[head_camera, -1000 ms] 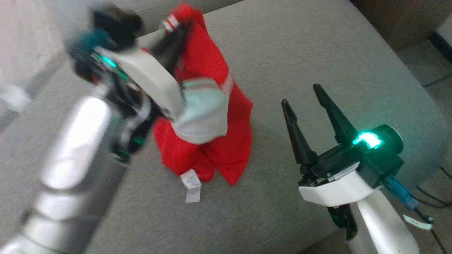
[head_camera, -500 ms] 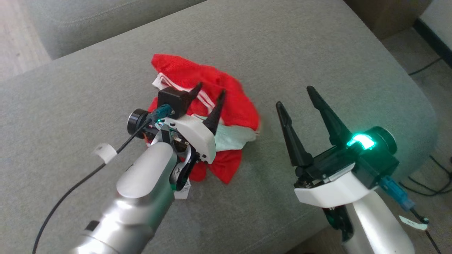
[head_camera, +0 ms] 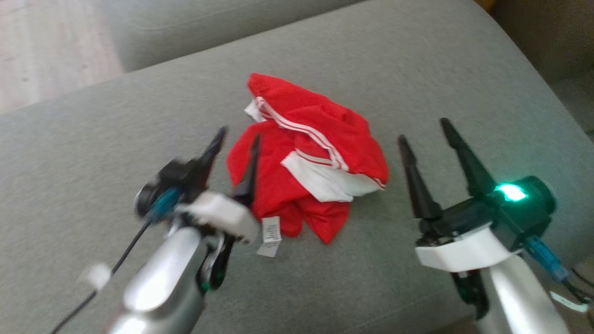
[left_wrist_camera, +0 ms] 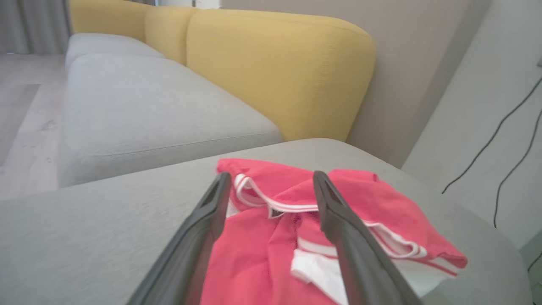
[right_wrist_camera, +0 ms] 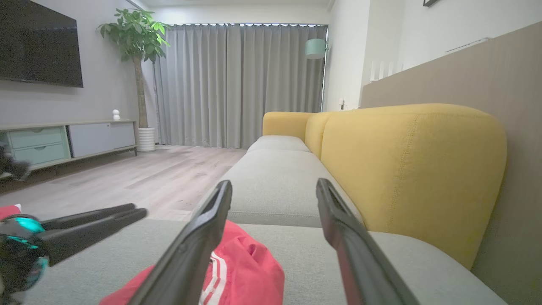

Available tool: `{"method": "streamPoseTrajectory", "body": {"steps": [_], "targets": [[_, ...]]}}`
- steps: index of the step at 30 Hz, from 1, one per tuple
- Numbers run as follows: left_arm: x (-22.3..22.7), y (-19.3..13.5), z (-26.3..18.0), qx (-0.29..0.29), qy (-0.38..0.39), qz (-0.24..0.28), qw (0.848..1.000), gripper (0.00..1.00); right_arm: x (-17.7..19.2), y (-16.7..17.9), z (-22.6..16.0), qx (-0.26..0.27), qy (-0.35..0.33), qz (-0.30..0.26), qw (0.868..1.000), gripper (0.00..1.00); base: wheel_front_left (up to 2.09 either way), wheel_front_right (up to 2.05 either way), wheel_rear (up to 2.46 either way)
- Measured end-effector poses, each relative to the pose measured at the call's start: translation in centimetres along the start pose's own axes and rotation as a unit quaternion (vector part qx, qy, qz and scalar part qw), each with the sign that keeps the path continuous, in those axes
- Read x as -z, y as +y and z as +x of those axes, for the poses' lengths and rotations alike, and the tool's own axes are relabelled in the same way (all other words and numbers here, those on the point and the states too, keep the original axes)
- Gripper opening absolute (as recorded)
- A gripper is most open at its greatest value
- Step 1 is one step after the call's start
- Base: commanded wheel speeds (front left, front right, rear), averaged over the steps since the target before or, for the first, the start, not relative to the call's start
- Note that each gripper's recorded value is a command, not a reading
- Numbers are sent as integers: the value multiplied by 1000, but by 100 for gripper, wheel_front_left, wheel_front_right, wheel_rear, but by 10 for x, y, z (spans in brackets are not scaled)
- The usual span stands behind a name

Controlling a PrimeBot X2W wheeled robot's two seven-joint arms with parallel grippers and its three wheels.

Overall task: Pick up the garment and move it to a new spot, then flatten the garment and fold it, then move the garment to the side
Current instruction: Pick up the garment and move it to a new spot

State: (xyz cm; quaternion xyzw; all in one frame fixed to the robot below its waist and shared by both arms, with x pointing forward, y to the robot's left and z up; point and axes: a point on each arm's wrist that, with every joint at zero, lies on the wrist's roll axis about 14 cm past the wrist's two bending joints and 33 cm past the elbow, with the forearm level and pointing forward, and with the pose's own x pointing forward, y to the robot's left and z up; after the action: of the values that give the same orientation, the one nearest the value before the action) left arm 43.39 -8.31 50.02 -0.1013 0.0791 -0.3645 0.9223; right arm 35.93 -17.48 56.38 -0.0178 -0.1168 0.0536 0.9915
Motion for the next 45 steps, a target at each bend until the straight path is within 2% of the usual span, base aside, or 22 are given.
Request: {"method": "streamPoseTrajectory", "body": {"steps": [4,9,14,17,22,33,45], "targets": [[0,34,-38,-70,-22,-7,997,100,4,-4,-1,-10,7,-32,999,100,0,0,0],[6,74,-89,-156,-38,-3,987,100,19,4,-2,-27,28,-37,999,100,0,0,0],[21,112,-146,-251,-40,-25,967,100,30,10,2,-38,40,-33,998,100,0,0,0],[32,124,-177,-292,-36,-37,955,100,37,14,4,-43,50,-28,997,100,0,0,0],[27,139,-221,-348,-62,-28,935,100,56,17,1,-43,78,-23,996,100,0,0,0],[33,126,-249,-346,-74,-15,935,100,73,22,-14,-39,108,-13,993,100,0,0,0],[32,117,-243,-315,-74,-7,946,100,81,16,-21,-15,122,4,992,100,0,0,0]]}}
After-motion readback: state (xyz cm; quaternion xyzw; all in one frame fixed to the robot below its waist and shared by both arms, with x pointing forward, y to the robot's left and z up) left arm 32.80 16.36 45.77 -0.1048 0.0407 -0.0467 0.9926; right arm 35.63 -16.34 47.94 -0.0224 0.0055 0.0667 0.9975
